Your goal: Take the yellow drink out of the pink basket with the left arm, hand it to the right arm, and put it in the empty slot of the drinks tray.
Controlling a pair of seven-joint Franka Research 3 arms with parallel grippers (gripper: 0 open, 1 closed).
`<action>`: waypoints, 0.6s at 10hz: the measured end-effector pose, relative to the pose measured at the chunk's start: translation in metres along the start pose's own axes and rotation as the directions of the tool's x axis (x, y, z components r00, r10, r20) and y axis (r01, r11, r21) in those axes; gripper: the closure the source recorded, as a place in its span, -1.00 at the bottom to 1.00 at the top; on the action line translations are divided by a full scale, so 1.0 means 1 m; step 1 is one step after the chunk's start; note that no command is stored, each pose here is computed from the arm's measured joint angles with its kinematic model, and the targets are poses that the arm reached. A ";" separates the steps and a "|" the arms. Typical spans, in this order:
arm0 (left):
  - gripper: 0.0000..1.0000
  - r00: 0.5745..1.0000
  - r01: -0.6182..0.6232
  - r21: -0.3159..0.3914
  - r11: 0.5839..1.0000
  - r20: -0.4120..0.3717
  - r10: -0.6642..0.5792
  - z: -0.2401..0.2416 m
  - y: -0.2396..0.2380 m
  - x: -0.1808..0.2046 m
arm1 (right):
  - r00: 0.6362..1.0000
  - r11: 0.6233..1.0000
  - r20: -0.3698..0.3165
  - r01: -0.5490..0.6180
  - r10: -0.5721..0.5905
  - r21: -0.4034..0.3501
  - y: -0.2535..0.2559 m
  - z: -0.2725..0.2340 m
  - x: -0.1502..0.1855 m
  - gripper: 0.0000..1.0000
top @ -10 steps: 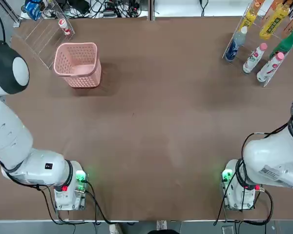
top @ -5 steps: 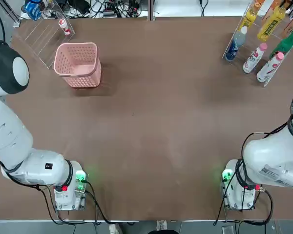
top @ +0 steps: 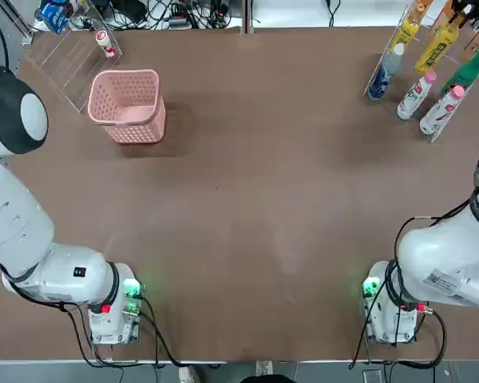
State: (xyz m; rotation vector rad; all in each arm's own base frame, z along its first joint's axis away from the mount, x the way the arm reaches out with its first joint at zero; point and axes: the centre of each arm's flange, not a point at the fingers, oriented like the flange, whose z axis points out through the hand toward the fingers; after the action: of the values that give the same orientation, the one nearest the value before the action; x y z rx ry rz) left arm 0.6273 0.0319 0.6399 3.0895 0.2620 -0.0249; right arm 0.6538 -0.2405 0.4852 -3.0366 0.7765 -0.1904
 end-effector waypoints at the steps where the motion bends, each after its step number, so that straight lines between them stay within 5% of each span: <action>1: -0.99 1.000 0.000 0.000 1.000 0.000 0.000 0.000 0.000 0.000 | 1.000 1.000 0.001 0.000 0.000 0.000 0.000 0.001 0.000 0.31; 6: -0.99 1.000 0.000 0.000 1.000 0.000 0.000 0.000 0.000 0.000 | 1.000 1.000 0.005 0.001 -0.001 -0.001 0.000 0.001 -0.002 0.31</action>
State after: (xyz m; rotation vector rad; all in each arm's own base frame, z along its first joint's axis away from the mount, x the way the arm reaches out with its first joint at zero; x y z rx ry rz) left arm 0.6273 0.0319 0.6399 3.0895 0.2620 -0.0249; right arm 0.6523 -0.2395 0.4840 -3.0366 0.7755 -0.1822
